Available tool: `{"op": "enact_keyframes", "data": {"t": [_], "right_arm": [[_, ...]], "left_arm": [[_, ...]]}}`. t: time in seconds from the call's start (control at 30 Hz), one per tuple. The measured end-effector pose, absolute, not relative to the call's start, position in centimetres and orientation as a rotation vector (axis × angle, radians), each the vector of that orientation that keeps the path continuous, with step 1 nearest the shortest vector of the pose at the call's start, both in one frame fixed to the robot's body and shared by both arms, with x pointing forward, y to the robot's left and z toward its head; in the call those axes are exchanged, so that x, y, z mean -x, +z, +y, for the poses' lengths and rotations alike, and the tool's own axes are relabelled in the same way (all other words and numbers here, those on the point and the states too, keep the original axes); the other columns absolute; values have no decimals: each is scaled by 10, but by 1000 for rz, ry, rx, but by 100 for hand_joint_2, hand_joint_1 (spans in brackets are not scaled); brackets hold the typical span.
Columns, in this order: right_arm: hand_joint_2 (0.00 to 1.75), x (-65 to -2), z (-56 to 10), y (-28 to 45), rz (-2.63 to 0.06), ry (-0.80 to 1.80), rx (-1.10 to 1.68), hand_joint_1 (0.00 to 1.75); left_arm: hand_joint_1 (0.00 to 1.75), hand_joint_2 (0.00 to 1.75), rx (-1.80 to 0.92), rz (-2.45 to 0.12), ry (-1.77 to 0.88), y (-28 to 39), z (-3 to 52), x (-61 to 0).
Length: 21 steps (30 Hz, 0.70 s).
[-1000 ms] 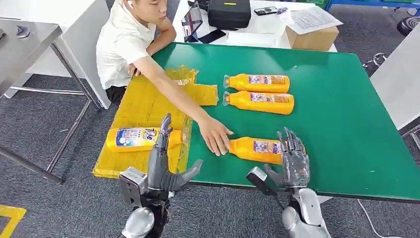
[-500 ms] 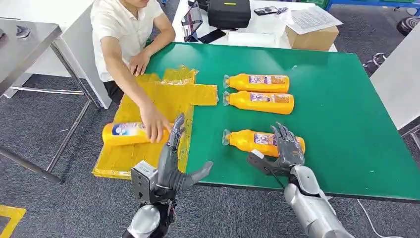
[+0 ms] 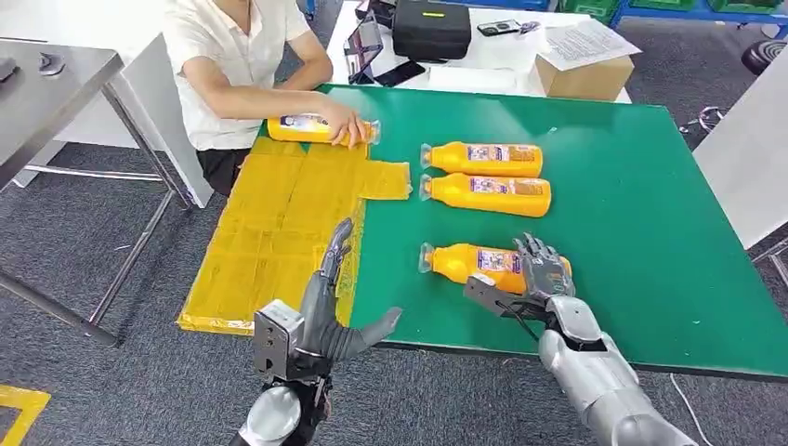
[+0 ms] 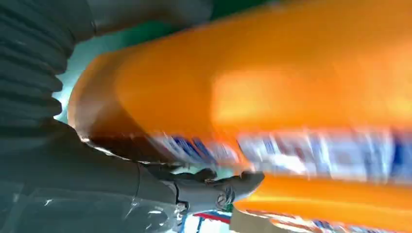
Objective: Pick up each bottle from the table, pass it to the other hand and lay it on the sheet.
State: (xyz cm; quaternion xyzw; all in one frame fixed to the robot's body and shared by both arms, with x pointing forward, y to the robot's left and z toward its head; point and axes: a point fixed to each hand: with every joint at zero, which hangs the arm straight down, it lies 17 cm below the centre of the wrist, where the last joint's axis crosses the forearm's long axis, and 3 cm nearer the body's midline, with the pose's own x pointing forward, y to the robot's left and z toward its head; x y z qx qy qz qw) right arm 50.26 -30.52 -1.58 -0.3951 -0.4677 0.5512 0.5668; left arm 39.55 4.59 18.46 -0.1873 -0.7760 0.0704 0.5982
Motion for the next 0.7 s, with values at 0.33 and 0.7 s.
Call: {"op": "enact_keyframes", "data": {"t": [0.33,0.7], "right_arm": [[175,-492,-307,-19,-1146,1310,766,175],[175,-456,-232,16,-1513,1006,215,175]], "left_arm": [[0,175,495,-1775,158,185,41,-394],[0,175,510,-1749,267,184,52,-401]]}}
